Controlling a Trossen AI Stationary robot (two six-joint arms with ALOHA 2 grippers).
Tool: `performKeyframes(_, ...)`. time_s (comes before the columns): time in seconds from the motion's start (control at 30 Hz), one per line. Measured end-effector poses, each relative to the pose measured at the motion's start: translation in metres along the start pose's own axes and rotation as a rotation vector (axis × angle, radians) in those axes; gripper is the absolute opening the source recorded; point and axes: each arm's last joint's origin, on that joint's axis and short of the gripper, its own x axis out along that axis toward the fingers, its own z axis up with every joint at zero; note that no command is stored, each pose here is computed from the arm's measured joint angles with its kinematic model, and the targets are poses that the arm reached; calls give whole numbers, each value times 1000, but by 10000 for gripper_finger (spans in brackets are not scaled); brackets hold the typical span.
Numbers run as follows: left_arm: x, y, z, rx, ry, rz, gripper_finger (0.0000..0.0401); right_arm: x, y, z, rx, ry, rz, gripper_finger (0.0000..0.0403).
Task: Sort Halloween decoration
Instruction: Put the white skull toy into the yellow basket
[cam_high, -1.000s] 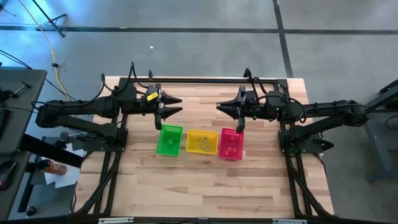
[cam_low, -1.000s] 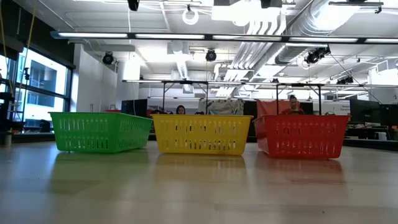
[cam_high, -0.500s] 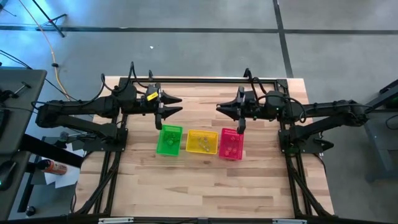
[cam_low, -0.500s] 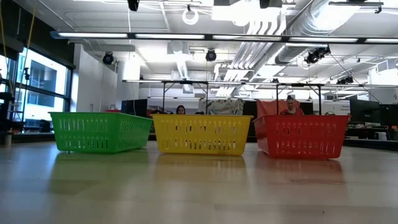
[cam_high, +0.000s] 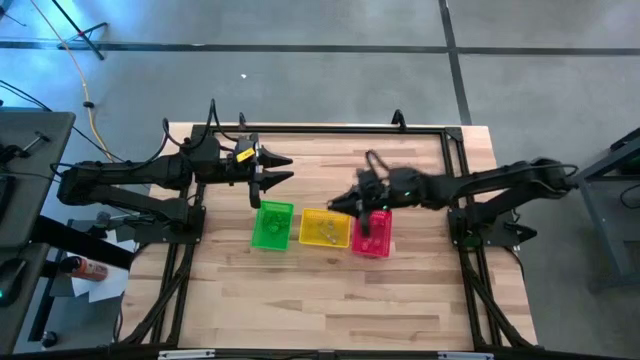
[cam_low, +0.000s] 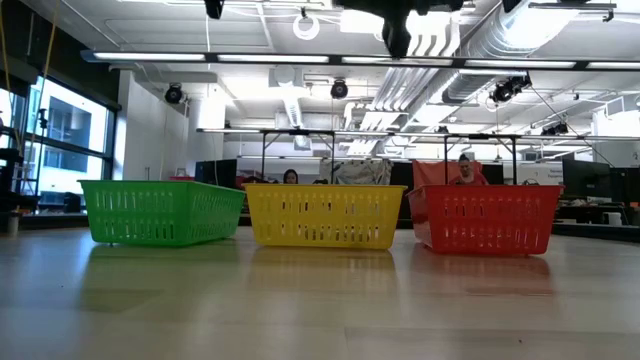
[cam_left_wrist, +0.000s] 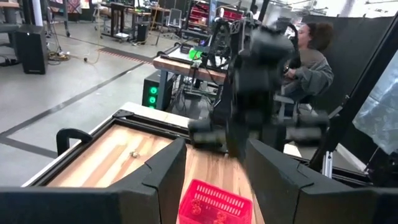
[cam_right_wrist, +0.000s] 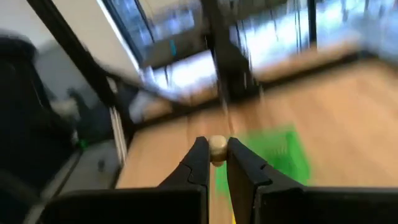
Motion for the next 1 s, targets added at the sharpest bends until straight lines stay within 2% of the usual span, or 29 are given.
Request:
performKeyframes(0.1, 0, 0, 0, -9, 0, 0, 156, 17, 0, -11, 36, 200, -58, 16)
performKeyframes(0.2, 0, 0, 0, -9, -1, 0, 156, 33, -1, -16, -26, 390, -98, 16)
performKeyframes(0.27, 0, 0, 0, -9, -1, 0, 156, 46, -3, -19, -58, 474, -116, 16)
performKeyframes(0.4, 0, 0, 0, -8, -1, 0, 156, 68, -15, -27, -47, 586, -169, 16)
performKeyframes(0.67, 0, 0, 0, -9, 0, 0, 156, 100, -42, -59, 23, 735, -288, 16)
performKeyframes(0.83, 0, 0, 0, -8, 1, 0, 156, 106, -48, -73, 70, 776, -323, 16)
performKeyframes(1.0, 0, 0, 0, -8, 5, 1, 156, 107, -49, -75, 76, 783, -328, 17)
